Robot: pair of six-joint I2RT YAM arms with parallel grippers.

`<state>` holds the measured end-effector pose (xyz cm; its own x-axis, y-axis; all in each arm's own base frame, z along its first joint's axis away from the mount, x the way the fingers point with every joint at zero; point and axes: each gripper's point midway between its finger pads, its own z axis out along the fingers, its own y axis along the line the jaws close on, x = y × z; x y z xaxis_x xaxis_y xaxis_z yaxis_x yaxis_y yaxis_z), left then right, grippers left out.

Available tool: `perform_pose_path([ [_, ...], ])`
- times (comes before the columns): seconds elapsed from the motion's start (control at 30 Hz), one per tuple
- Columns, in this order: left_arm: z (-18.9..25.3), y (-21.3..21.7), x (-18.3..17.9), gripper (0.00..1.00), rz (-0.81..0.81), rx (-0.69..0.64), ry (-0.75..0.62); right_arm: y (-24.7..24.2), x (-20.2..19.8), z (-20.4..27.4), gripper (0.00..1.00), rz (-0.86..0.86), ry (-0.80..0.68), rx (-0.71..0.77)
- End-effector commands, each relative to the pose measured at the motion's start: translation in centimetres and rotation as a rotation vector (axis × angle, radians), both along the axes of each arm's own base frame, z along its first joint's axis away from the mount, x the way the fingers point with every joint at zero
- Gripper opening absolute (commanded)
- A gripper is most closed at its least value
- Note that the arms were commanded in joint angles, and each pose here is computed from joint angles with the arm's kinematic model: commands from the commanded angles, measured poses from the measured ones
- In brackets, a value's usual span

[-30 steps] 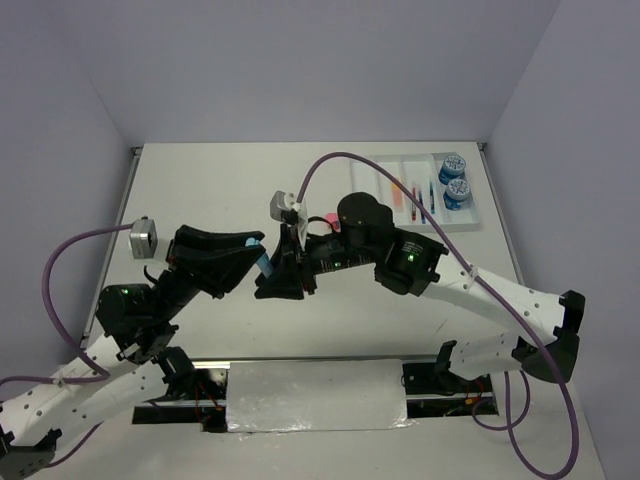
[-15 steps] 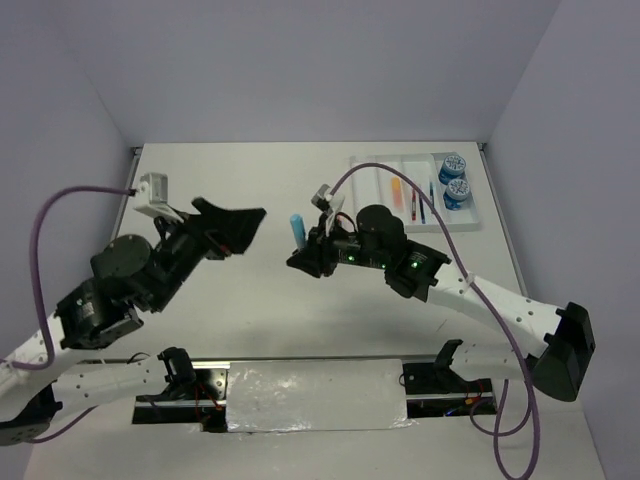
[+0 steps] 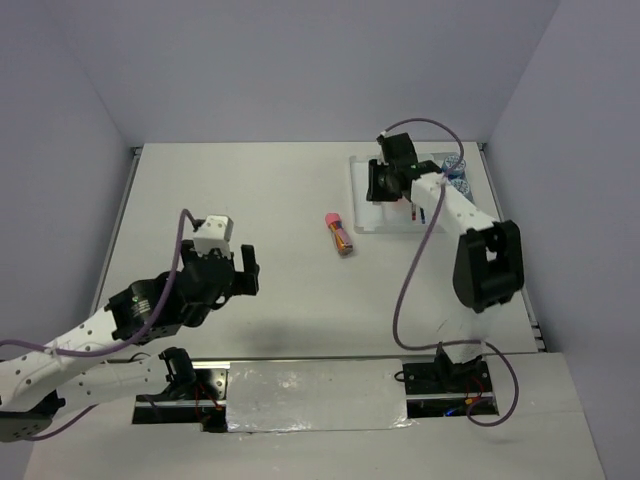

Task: Sort the stationery into containers
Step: Place the pen in the storage box.

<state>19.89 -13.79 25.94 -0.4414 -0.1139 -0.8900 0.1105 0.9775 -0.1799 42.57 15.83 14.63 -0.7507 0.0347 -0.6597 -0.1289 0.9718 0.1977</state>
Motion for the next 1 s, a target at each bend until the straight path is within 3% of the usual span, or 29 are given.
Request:
perform_pose_path([
  [0.0,-1.0,-0.5,-0.9,0.99,-0.098,0.025,0.008,-3.6,3.1,-1.3,0.0,-0.043,0.088,-0.097],
  [0.3,-1.8,-1.0,-1.9,0.99,-0.155,-0.012,0.035,-7.5,6.7,-6.3,0.01,-0.087,0.194,-0.135],
  [0.4,-2.5,-1.4,-2.1,0.99,-0.173,0.008,0.062,-7.8,7.1,-6.5,0.09,-0.083,0.189,-0.127],
  [0.63,-2.4,-1.6,-2.2,0.99,-0.184,-0.003,0.063,-7.8,7.1,-6.0,0.49,-0.062,0.184,-0.12],
  [0.7,-2.2,-1.4,-2.3,0.99,-0.181,-0.014,0.057,-7.8,6.8,-5.8,0.5,-0.059,0.192,-0.118],
  [0.73,-2.1,-1.5,-2.3,0.99,-0.185,-0.018,0.054,-7.7,6.8,-5.5,0.96,-0.058,0.185,-0.114],
  [0.77,-2.0,-1.4,-2.3,0.99,-0.183,-0.024,0.05,-7.8,6.9,-5.3,1.0,-0.064,0.18,-0.116],
  [0.97,-1.5,-0.3,-2.3,0.99,-0.137,-0.049,0.031,-6.6,6.0,-2.0,1.0,-0.057,0.12,-0.085],
])
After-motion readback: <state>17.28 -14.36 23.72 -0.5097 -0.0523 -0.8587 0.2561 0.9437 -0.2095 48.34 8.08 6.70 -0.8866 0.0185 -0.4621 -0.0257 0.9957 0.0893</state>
